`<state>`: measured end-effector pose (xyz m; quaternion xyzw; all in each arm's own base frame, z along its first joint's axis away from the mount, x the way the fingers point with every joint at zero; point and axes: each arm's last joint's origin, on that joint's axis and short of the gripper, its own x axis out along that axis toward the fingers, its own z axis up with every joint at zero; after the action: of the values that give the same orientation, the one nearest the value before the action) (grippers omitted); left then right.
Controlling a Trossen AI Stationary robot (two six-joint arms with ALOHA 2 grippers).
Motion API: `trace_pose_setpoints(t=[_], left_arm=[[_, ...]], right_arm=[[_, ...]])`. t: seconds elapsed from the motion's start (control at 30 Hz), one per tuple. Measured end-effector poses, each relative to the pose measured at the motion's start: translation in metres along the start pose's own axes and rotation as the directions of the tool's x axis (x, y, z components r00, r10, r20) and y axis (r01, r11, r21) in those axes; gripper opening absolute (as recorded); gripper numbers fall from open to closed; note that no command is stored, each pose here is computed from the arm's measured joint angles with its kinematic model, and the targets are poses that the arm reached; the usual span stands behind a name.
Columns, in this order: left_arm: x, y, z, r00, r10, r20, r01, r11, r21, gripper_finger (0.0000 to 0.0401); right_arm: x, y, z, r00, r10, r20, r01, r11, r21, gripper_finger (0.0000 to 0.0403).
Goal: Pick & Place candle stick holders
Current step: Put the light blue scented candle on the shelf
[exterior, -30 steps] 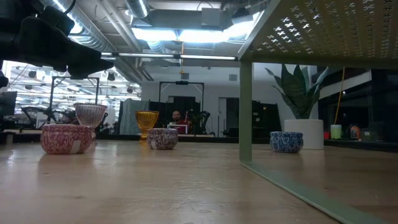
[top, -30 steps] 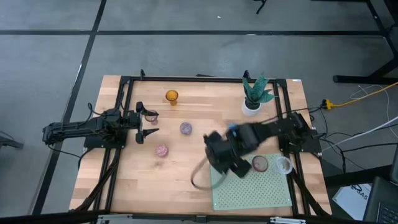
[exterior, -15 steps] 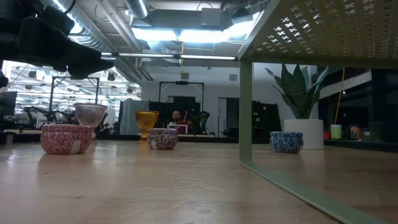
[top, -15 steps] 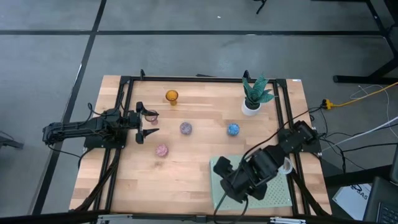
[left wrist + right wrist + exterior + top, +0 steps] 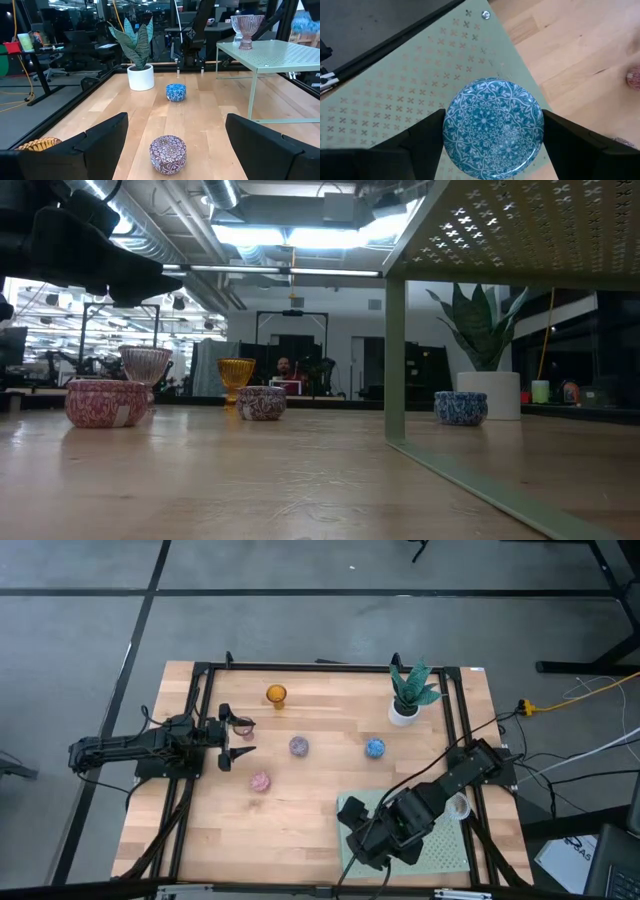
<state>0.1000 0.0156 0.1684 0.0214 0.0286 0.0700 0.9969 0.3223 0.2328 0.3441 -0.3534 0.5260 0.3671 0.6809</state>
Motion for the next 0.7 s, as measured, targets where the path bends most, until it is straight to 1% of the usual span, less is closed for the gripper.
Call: trace_pose_setpoints(t=[0.5,0.7], left_arm=[[0.0,0.0,0.0,1.0,0.0,0.0,0.0,1.0,0.0,0.0334],[0.0,0.0,0.0,1.0,0.0,0.0,0.0,1.0,0.0,0.0334]], right_arm=[[0.036,-0.006,0.011,0.998,0.03,-0.06,-0.03,1.0,-0.001,0.0293],[0.037,-0.006,0.012,0.998,0.028,-0.056,-0.028,1.0,-0.002,0.0296]])
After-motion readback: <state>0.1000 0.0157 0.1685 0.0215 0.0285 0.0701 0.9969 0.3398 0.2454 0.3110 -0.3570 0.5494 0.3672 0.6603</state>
